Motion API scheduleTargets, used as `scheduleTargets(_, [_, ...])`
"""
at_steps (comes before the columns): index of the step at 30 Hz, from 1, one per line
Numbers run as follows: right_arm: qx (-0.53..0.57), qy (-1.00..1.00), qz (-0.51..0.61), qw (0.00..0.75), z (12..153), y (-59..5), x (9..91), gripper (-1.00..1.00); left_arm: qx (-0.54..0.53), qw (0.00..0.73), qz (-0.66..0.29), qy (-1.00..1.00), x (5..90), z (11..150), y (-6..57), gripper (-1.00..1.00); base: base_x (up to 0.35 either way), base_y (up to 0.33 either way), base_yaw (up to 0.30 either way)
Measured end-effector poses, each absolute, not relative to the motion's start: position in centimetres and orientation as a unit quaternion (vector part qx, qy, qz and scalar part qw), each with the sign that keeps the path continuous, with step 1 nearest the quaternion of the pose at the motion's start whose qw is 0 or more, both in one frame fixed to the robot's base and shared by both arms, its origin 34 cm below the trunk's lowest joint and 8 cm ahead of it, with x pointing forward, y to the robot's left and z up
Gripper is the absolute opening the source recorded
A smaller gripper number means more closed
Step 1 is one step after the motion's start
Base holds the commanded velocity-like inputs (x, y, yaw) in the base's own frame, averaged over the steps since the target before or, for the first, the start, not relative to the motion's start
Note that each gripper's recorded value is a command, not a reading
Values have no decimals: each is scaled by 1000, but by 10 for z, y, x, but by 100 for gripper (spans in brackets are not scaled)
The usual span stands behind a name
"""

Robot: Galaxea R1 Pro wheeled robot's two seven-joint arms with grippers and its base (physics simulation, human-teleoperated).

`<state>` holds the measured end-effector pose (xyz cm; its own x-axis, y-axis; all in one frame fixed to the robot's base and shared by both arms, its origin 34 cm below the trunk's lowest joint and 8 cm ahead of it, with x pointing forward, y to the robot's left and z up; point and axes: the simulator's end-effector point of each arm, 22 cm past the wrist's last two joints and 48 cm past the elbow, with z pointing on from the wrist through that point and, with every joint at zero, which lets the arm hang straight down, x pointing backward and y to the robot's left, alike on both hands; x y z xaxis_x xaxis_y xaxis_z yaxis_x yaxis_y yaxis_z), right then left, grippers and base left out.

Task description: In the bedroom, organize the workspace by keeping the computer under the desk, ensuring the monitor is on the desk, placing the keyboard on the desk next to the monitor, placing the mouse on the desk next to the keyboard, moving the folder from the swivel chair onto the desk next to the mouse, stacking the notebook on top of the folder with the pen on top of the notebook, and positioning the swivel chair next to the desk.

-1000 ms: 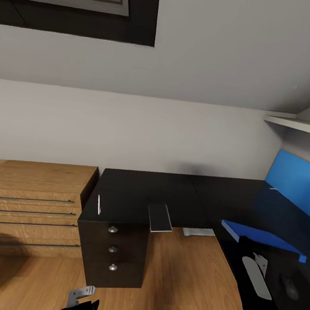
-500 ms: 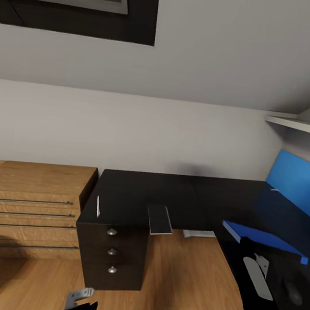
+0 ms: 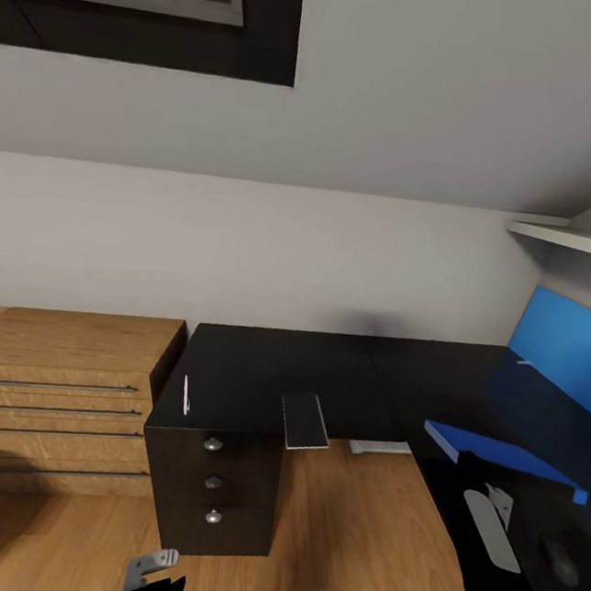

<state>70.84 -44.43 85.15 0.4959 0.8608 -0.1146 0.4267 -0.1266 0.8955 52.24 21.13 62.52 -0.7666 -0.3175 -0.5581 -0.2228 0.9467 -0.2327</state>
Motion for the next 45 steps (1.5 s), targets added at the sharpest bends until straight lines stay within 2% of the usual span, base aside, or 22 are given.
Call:
scheduleTargets(17, [715, 451, 225, 484, 852, -444, 709, 100, -144, 310, -77, 937, 522, 625, 211, 100, 33, 0, 0])
scheduleTargets(25, [716, 451, 225, 484, 851, -444, 709, 100, -143, 309, -77, 937, 522, 625, 211, 100, -188, 0, 0])
scheduleTargets(45, [708, 453, 231, 490, 856, -439, 713, 100, -143, 309, -76, 937, 522, 625, 211, 100, -8, 0, 0])
